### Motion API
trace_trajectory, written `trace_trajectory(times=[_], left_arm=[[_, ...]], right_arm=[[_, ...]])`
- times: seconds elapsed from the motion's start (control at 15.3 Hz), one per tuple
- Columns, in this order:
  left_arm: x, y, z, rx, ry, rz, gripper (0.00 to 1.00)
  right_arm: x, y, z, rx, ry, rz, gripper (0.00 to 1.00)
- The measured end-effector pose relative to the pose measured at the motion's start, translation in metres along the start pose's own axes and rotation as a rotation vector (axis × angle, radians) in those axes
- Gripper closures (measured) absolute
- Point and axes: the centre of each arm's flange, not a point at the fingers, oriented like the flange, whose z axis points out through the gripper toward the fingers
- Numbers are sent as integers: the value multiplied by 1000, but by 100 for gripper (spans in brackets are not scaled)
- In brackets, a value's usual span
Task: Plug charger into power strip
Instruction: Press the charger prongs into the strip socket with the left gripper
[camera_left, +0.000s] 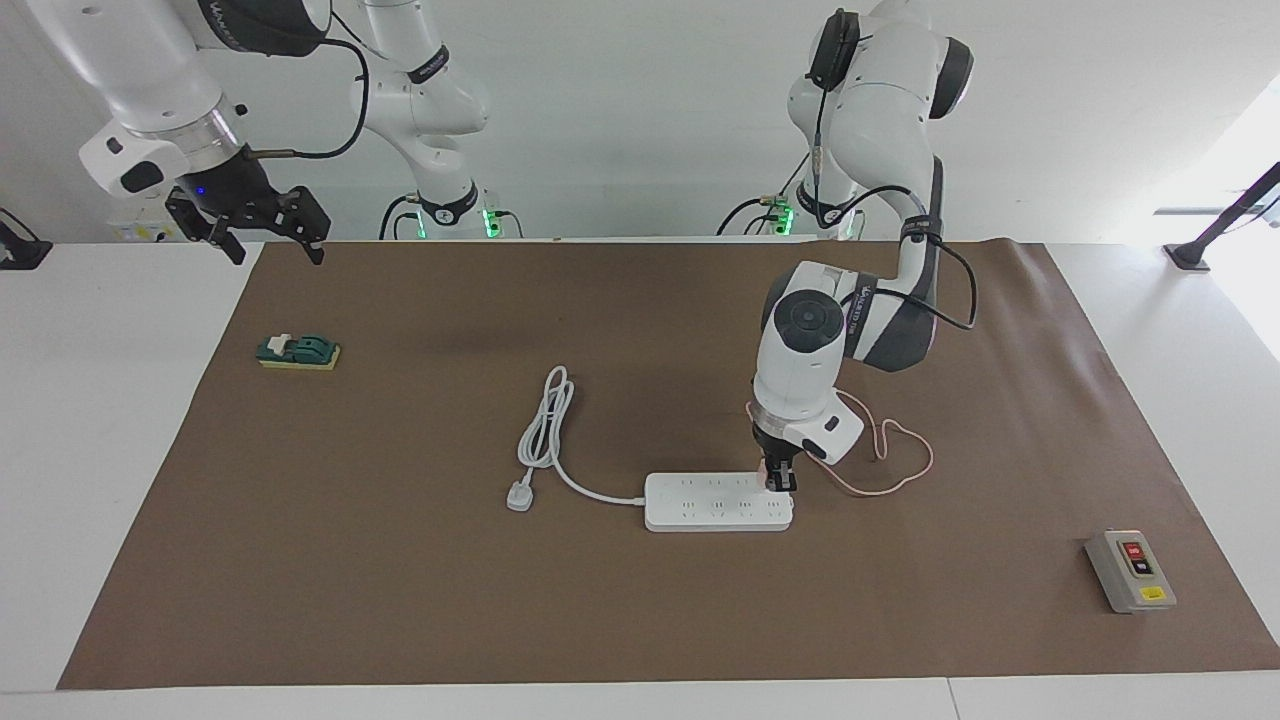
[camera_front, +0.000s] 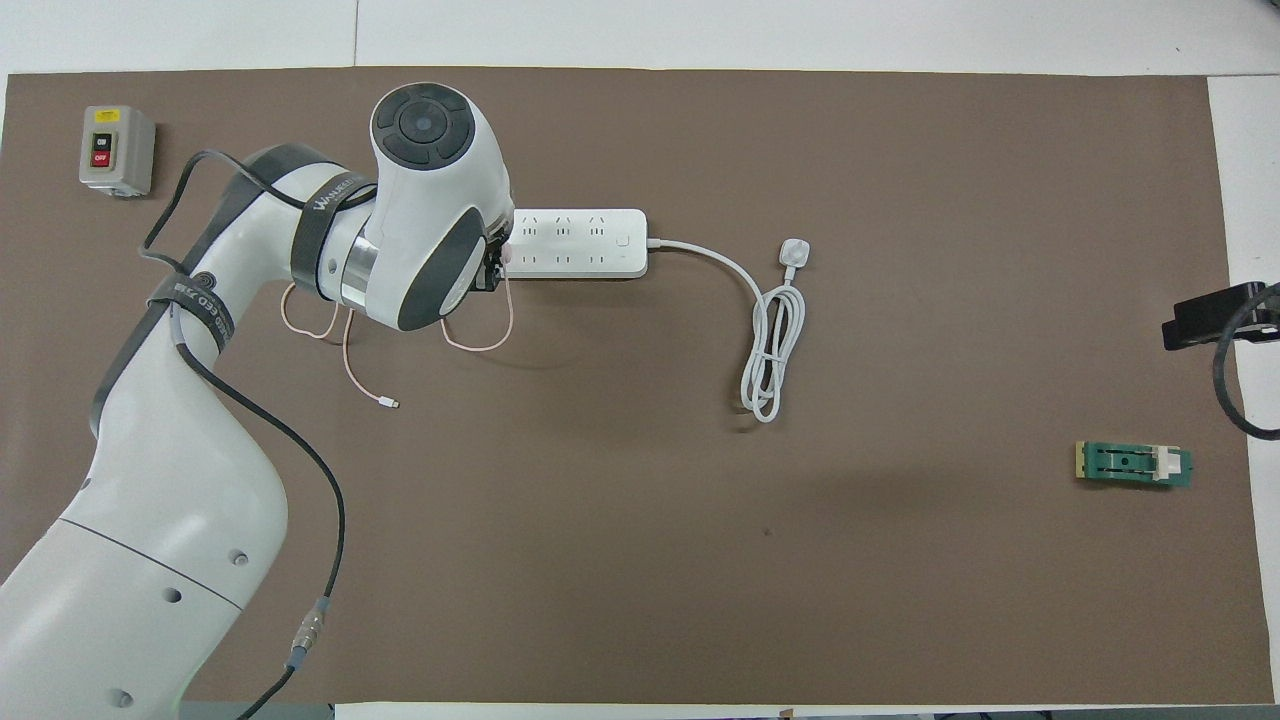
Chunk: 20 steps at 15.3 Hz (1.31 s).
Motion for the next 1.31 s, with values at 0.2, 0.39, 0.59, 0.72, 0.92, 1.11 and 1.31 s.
trace_trajectory(times=[0.2, 0.39, 0.59, 0.72, 0.92, 1.11, 1.31], left_arm=[[0, 0, 0, 0, 0, 6, 68], [0, 0, 0, 0, 0, 10, 68], [0, 0, 0, 0, 0, 15, 68], [0, 0, 0, 1, 0, 23, 68], [1, 0, 0, 1, 0, 28, 68], [2, 0, 1, 6, 3, 33, 68], [1, -2, 8, 18, 6, 37, 68]], right_arm=[[0, 0, 0, 0, 0, 0, 0], [0, 0, 0, 0, 0, 0, 0], [0, 0, 0, 0, 0, 0, 0], [0, 0, 0, 0, 0, 0, 0], [0, 0, 0, 0, 0, 0, 0], [0, 0, 0, 0, 0, 0, 0], [0, 0, 0, 0, 0, 0, 0]])
